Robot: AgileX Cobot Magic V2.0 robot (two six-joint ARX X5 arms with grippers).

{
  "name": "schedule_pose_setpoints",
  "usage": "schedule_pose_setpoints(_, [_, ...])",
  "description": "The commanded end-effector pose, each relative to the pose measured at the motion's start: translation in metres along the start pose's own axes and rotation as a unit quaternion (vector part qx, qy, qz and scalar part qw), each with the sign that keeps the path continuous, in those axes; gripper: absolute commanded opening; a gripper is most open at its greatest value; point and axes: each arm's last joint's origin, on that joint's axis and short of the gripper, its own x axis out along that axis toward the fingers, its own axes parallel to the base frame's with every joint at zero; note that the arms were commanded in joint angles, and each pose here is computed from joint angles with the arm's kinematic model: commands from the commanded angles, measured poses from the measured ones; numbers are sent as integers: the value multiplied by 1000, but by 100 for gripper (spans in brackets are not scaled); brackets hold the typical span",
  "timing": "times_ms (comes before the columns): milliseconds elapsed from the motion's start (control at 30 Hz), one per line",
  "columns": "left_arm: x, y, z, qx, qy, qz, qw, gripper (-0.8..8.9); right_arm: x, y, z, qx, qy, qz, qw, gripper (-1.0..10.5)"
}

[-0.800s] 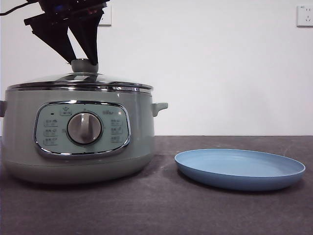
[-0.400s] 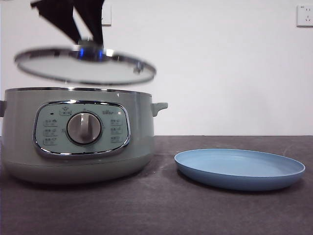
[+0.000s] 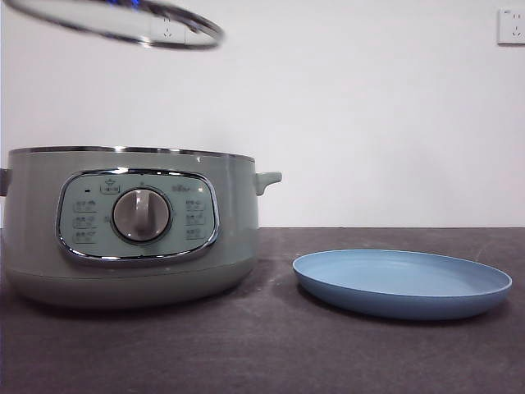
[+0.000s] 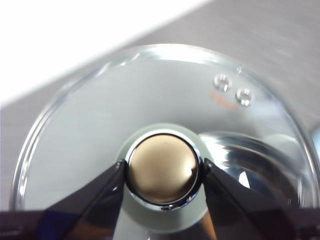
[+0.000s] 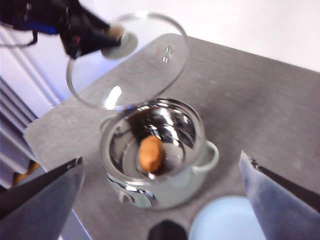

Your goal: Take the potato out from the steamer,put the potato on the plate,close the lid

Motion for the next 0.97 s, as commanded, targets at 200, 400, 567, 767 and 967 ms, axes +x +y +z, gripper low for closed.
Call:
schedule_pose_setpoints(200, [-61, 28, 15, -10, -56, 141, 988, -8, 49, 6, 6, -4, 25, 57, 998, 593])
schedule_pose_setpoints(400, [-90, 42, 14, -17, -50, 247, 968, -9, 125, 12, 3, -20, 68, 57, 996, 593])
schedule_pose_setpoints(567, [-100, 46, 11, -19, -48, 262, 964, -8, 190, 19, -4, -25, 112, 77, 990, 589])
schedule_pose_setpoints(767, [-100, 45, 9, -11, -35, 259, 965, -8, 274, 23, -19, -37, 175, 60, 982, 589])
schedule_pose_setpoints(967, [-99, 45, 8, -9, -32, 258, 966, -8, 344, 41, -60, -91, 241, 17, 966, 589])
